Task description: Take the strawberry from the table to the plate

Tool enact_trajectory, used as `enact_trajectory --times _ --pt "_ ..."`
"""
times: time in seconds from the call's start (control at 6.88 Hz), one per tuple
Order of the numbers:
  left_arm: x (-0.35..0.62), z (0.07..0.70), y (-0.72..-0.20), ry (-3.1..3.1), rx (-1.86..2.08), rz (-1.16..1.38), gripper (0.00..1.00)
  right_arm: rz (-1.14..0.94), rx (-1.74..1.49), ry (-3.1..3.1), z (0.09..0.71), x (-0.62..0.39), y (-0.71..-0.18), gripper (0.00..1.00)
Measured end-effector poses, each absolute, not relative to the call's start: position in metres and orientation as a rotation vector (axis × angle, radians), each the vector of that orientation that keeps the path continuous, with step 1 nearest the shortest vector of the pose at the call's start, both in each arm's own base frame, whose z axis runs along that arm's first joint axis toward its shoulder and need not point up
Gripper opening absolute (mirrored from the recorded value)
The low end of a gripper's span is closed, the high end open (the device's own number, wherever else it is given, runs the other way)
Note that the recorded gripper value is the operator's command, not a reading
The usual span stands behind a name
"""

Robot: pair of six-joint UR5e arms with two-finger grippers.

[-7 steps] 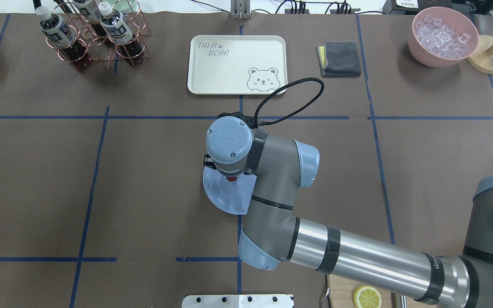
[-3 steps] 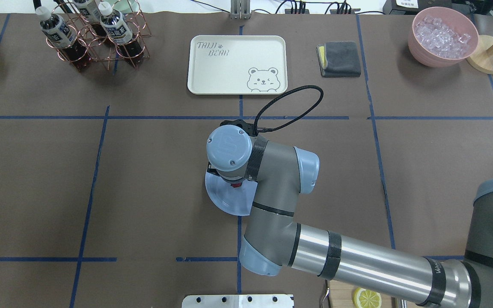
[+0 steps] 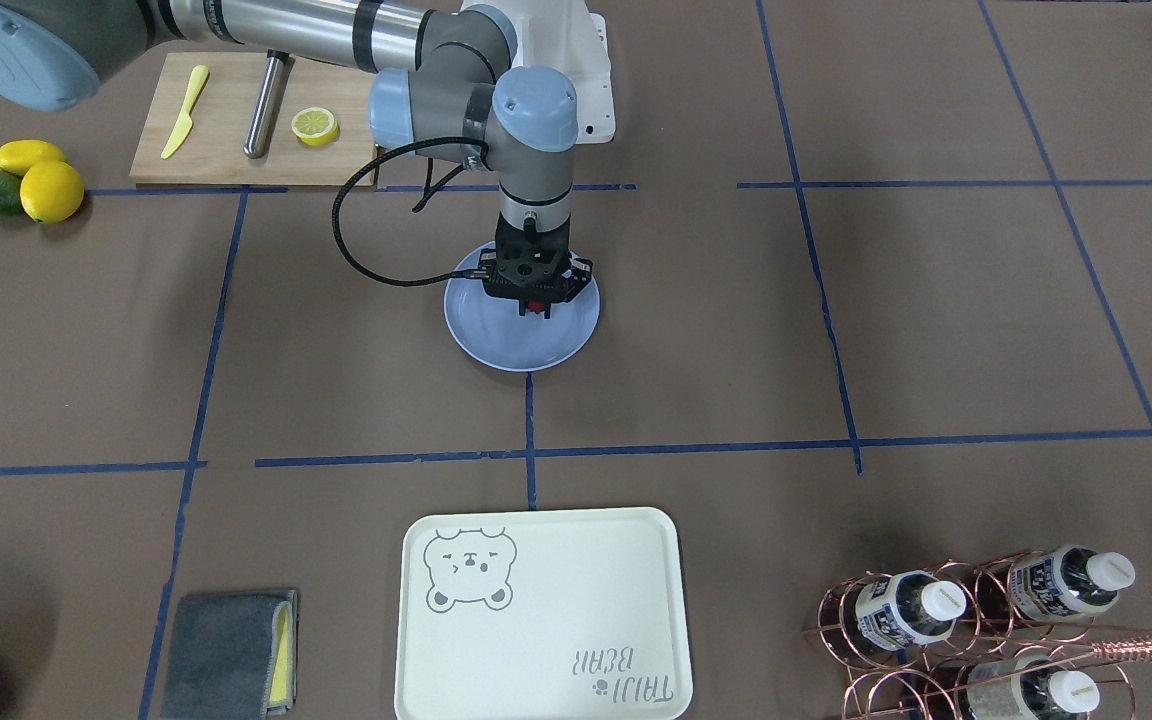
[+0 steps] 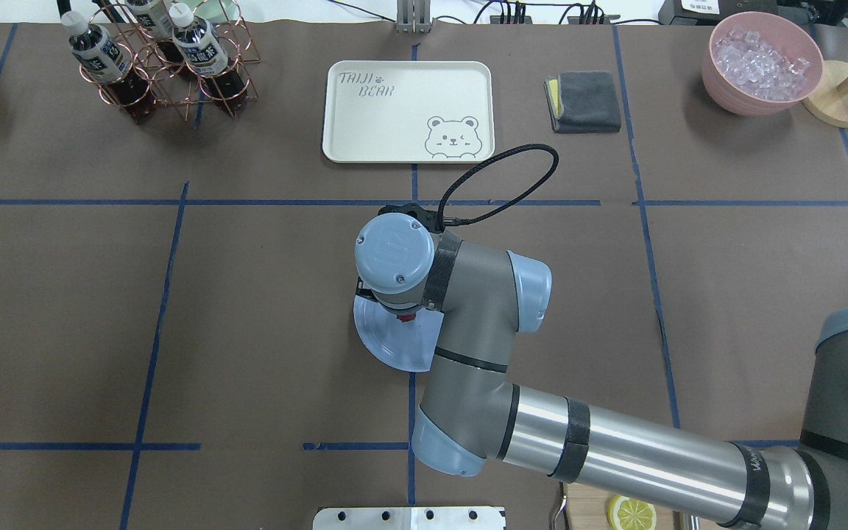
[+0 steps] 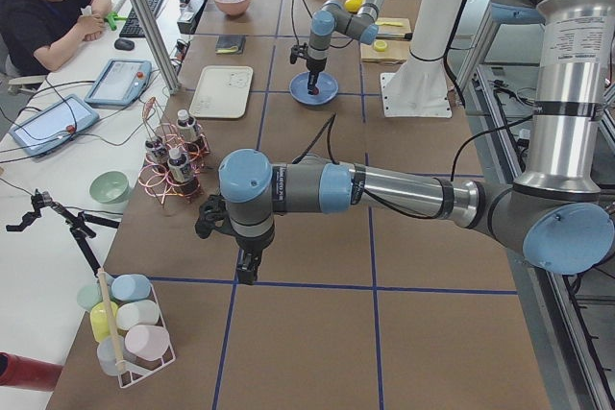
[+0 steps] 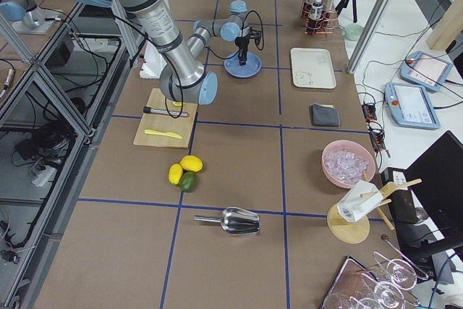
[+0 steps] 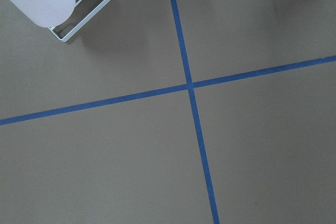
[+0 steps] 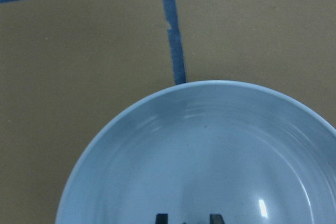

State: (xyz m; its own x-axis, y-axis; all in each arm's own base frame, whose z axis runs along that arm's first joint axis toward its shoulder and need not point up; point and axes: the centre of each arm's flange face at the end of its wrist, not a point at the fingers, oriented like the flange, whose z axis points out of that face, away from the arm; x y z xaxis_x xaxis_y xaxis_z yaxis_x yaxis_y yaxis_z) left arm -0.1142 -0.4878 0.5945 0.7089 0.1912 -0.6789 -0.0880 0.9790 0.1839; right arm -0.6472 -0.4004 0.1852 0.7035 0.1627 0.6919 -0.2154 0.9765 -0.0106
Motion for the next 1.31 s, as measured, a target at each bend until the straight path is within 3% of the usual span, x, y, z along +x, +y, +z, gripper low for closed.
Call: enact_trajectory --times 0.44,0.58,0.73,1.31 --pt "-0.113 0.595 -0.488 0.768 0.141 0.157 1.0 0.219 0.083 -0.733 0.195 -0.642 -0.401 0.0" --pt "-0.113 0.595 -0.488 0.768 0.141 0.158 1.0 0.221 0.085 -0.73 0.197 -0.642 -0.401 0.26" --pt "-0.113 0.595 -0.488 0.768 0.14 0.158 1.0 0.22 0.087 -0.731 0.196 -0.642 -0.401 0.99" --pt "-0.113 0.596 -0.488 0.769 0.138 0.157 1.0 0.222 0.115 -0.753 0.185 -0.627 -0.409 1.0"
